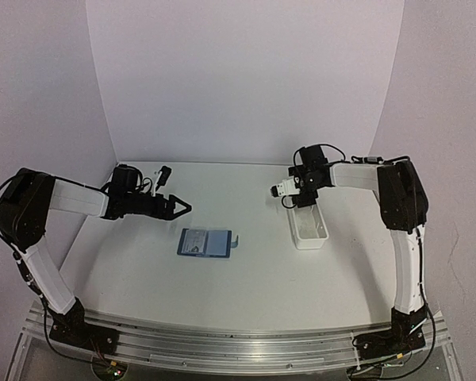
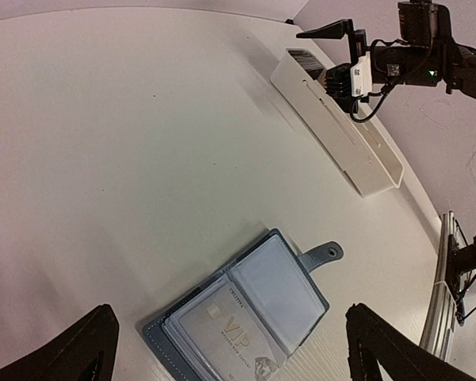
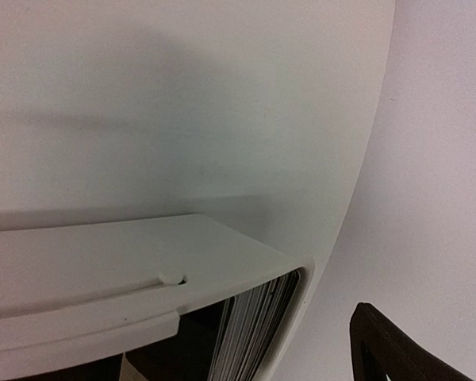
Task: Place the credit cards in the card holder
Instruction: Pick up the credit card from the storage box.
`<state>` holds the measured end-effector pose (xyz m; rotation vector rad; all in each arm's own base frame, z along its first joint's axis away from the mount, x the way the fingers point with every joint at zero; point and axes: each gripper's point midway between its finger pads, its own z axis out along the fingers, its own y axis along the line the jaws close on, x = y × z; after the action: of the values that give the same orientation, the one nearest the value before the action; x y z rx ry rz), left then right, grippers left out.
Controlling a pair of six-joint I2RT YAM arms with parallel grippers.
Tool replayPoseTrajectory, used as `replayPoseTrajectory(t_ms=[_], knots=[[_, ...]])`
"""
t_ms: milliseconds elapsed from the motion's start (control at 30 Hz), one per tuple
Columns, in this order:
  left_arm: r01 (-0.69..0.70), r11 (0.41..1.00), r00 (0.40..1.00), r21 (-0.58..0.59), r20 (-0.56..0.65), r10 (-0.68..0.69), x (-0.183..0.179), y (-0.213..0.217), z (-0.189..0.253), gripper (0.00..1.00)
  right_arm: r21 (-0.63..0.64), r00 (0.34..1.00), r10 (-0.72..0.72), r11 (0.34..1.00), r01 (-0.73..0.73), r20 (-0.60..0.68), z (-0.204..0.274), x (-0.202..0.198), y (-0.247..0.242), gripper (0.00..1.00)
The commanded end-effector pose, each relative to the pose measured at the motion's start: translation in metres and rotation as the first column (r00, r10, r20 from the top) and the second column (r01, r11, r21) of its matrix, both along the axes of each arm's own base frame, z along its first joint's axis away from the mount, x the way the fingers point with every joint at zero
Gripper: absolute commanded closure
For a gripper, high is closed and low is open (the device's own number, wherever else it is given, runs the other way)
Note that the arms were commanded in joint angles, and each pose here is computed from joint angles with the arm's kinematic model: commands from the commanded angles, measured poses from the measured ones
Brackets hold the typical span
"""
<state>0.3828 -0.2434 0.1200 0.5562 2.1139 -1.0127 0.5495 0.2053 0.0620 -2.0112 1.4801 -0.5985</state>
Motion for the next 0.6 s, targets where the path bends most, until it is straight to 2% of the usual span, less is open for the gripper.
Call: replayPoseTrajectory(t_ms=[0,400,567], knots=[[-0.002,1.000,0.999,0.004,0.046,0.002,0.010,-0.002,0.000,0.01,-0.049,0.997,0.021,0.999,-0.017,0.075,0.022,0.016,0.004,0.06],[0.002,1.000,0.999,0.018,0.038,-0.003,0.010,-0.001,-0.008,0.00,-0.073,0.998,-0.009,0.997,0.014,0.063,0.008,0.016,0.007,0.14],[0.004,1.000,0.999,0.019,0.034,-0.005,0.010,-0.001,-0.010,0.01,-0.062,0.998,-0.030,0.997,0.034,0.055,0.002,0.016,0.006,0.13]])
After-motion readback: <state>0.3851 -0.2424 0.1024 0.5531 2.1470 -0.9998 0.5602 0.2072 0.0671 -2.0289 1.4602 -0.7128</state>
